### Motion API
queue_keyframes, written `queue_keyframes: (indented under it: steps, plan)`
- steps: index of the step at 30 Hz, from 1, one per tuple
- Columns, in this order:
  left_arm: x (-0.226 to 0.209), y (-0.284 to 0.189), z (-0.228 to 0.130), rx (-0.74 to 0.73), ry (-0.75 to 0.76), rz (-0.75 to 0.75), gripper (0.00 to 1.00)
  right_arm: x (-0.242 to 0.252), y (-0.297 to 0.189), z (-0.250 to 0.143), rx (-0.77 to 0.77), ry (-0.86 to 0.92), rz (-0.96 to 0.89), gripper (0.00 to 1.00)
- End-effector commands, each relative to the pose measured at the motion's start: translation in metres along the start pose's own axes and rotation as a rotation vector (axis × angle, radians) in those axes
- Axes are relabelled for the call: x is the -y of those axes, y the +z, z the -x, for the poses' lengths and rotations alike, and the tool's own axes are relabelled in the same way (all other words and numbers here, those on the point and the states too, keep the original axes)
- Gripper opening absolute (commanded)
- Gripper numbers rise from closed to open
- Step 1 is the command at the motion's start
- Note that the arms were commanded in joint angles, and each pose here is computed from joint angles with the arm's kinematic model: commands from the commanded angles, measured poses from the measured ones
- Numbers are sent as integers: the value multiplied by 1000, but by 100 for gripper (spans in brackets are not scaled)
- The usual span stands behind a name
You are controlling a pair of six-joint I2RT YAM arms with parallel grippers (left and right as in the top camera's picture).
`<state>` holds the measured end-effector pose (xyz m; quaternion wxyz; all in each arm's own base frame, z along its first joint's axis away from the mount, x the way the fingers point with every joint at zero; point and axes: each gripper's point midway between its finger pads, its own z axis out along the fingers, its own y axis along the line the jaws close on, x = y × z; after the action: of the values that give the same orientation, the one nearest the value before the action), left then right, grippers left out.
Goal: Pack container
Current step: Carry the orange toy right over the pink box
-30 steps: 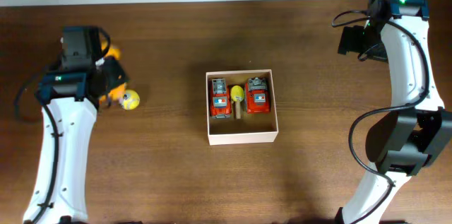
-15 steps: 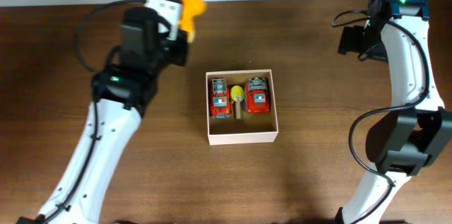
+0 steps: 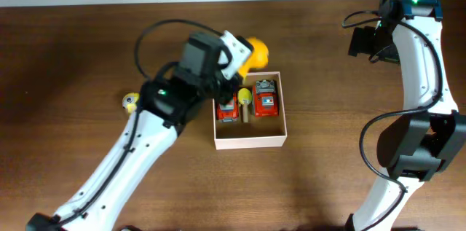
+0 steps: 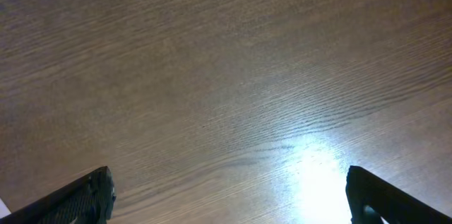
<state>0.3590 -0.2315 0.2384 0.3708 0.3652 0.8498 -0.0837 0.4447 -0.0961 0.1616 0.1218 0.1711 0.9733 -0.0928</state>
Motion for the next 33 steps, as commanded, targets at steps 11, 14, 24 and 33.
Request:
queue_keyframes:
  steps: [11,14,24,33]
  plan:
    - [54,37,-46,-218,207,-168,2,-2,2,-1,-5,0,1,99]
    - [68,40,-55,-256,227,-200,2,-2,2,-1,-5,0,1,99]
    - [109,46,-62,-281,283,-306,2,-2,2,-1,-5,0,1,99]
    - [107,60,-86,-384,291,-289,2,-2,2,-1,-5,0,1,99]
